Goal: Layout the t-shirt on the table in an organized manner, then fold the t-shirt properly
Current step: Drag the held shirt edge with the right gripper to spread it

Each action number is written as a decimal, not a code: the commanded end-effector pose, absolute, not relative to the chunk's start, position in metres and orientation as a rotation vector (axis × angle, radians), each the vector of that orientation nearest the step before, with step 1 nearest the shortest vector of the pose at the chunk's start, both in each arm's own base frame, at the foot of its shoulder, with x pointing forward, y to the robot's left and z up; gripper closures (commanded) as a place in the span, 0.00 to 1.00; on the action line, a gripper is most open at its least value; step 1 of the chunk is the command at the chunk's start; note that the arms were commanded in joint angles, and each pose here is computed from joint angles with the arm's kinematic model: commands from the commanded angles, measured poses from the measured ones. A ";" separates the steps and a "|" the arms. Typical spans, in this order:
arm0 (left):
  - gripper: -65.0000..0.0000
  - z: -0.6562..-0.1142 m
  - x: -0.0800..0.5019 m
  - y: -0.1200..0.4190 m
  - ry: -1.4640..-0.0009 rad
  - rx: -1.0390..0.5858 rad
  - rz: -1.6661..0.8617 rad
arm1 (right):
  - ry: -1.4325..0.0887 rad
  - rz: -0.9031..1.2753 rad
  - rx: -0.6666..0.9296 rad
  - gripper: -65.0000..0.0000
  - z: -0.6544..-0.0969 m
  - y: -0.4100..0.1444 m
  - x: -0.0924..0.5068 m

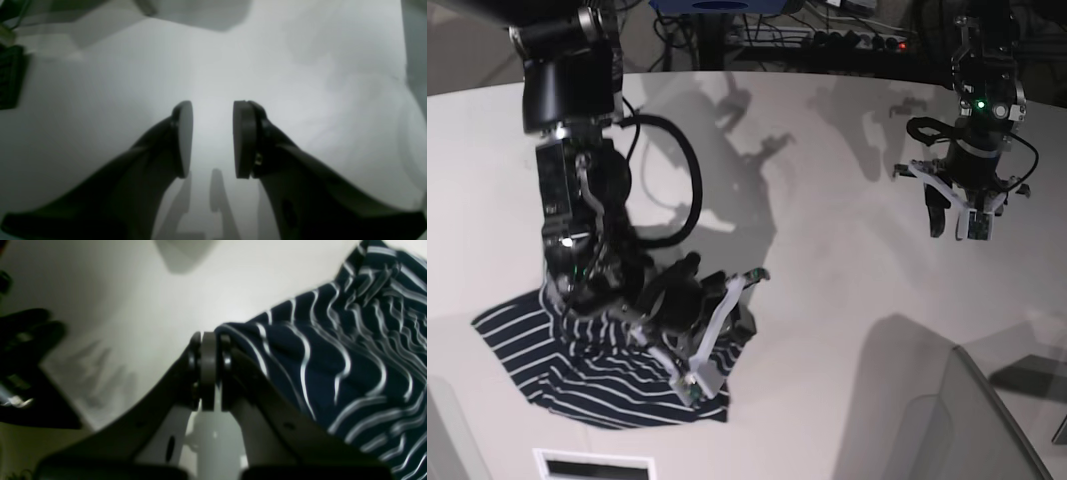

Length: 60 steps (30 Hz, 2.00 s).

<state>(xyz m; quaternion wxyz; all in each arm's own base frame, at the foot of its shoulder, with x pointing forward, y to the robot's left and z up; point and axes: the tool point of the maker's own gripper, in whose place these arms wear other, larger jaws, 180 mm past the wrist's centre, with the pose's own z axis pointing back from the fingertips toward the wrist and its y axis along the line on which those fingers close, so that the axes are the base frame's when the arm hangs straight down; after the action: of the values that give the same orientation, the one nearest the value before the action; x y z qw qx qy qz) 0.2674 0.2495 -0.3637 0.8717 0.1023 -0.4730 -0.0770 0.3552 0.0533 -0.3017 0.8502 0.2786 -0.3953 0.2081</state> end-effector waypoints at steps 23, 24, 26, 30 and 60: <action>0.72 -0.344 0.251 0.308 -1.007 0.344 -0.073 | -0.911 0.086 0.544 0.25 -0.326 -0.036 0.351; 0.76 -0.343 0.246 0.316 -1.003 0.359 -0.060 | -0.887 0.014 0.504 0.25 -0.342 -0.065 0.356; 0.88 -0.340 0.237 0.325 -1.020 0.381 -0.054 | -0.826 -0.085 0.442 0.25 -0.372 -0.112 0.361; 1.00 -0.346 0.217 0.334 -1.034 0.401 -0.068 | -0.772 -0.159 0.384 0.25 -0.404 -0.158 0.366; 1.00 -0.372 0.195 0.333 -0.984 0.380 -0.052 | -0.894 0.057 0.457 0.99 -0.327 -0.111 0.391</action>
<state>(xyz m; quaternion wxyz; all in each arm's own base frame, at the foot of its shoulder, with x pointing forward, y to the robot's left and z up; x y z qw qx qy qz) 0.1904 0.3294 -0.3827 0.8741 0.1730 -0.4535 -0.0173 0.3772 -0.1068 -0.3483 0.8928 0.2176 -0.3935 0.0272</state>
